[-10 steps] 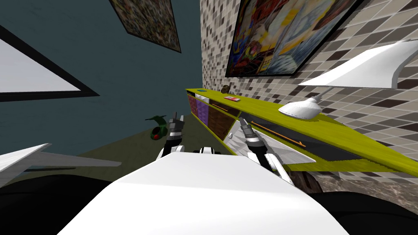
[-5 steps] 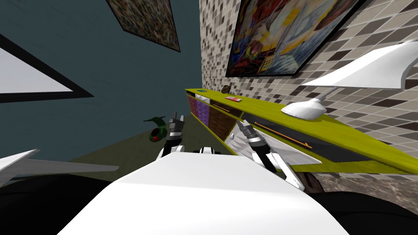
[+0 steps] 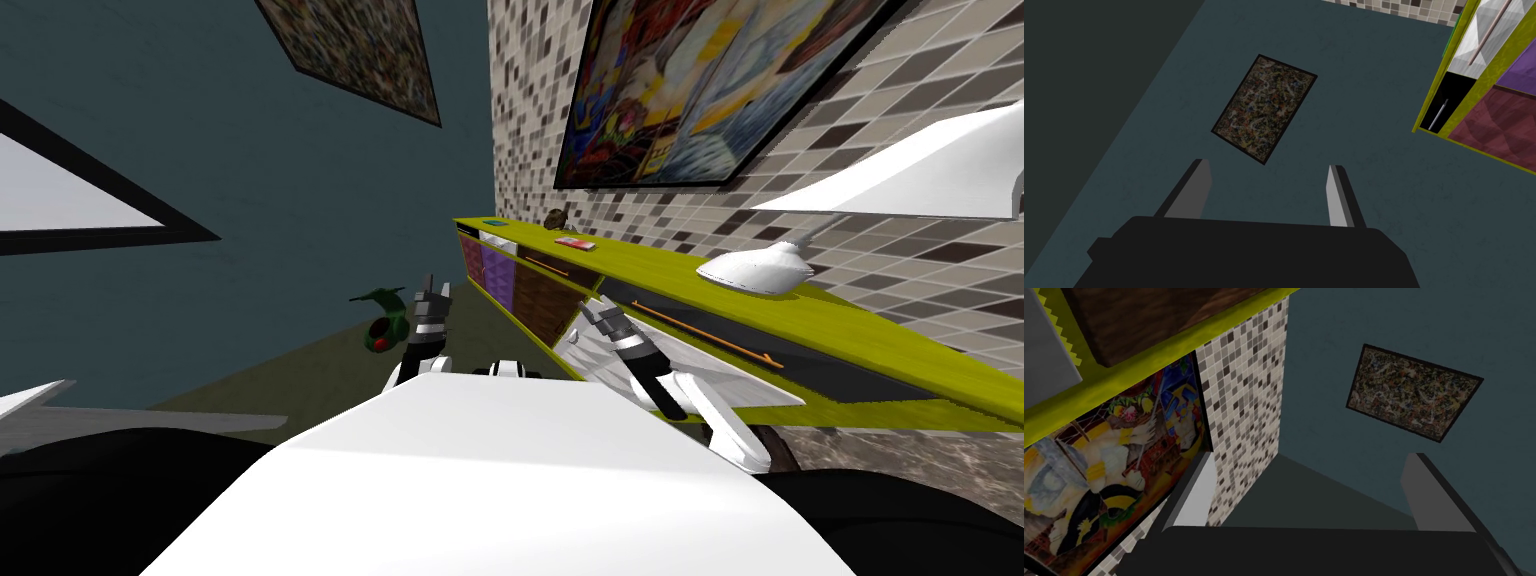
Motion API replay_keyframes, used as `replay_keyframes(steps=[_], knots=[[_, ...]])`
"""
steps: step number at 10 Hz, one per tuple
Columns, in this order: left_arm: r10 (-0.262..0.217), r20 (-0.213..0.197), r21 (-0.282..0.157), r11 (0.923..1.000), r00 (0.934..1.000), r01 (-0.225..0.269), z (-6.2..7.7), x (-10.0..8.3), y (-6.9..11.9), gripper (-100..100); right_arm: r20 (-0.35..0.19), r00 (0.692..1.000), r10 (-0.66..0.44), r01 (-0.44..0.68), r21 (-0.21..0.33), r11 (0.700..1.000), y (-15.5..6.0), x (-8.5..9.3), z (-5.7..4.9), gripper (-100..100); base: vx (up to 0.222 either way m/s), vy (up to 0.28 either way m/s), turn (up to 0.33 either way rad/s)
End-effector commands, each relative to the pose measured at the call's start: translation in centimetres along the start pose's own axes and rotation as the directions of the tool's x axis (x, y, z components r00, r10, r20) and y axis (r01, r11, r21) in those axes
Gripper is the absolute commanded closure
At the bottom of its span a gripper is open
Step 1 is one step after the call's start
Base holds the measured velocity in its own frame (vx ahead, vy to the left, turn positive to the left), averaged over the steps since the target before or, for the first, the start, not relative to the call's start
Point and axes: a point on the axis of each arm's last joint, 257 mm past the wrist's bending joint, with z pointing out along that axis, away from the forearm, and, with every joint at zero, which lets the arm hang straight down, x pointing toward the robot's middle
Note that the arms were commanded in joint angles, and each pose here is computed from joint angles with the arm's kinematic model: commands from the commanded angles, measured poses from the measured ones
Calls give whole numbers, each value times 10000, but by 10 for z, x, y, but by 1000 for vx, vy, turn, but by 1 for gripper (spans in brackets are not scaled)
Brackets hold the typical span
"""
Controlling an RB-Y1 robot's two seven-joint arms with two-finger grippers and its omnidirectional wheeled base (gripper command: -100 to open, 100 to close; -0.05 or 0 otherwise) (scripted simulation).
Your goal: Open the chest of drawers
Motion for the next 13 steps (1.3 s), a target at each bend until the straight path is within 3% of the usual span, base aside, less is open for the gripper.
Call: replay_keyframes(steps=[1, 4, 5, 6, 8, 13], knots=[[0, 0, 0, 10000, 10000, 0, 0, 0, 0, 0, -593, 9856, -1586, 1580, -144, 9873, -15, 11, -2, -100, 49, 72, -8], [0, 0, 0, 10000, 10000, 0, 0, 0, 0, 0, -1457, 9036, -4029, 3981, -619, 9153, -42, 29, -6, -100, 51, 80, 3], [0, 0, 0, 10000, 10000, 0, 0, 0, 0, 0, -1481, 8988, -4126, 4074, -653, 9109, -42, 30, -7, -100, 38, 70, 3], [0, 0, 1, 10000, 10000, 0, 0, 0, 0, 0, -1718, 8562, -4872, 4794, -868, 8733, -52, 35, -8, -100, 35, 62, 17], [0, 0, 0, 10000, 10000, 0, 0, 0, 0, 0, -2110, 7600, -6147, 6009, -1321, 7884, -73, 44, -11, -100, 52, 86, 33], [0, 0, 0, 10000, 10000, 0, 0, 0, 0, 0, -2620, 4742, -8405, 8071, -2519, 5339, -128, 57, -19, -100, 70, 89, 53]])
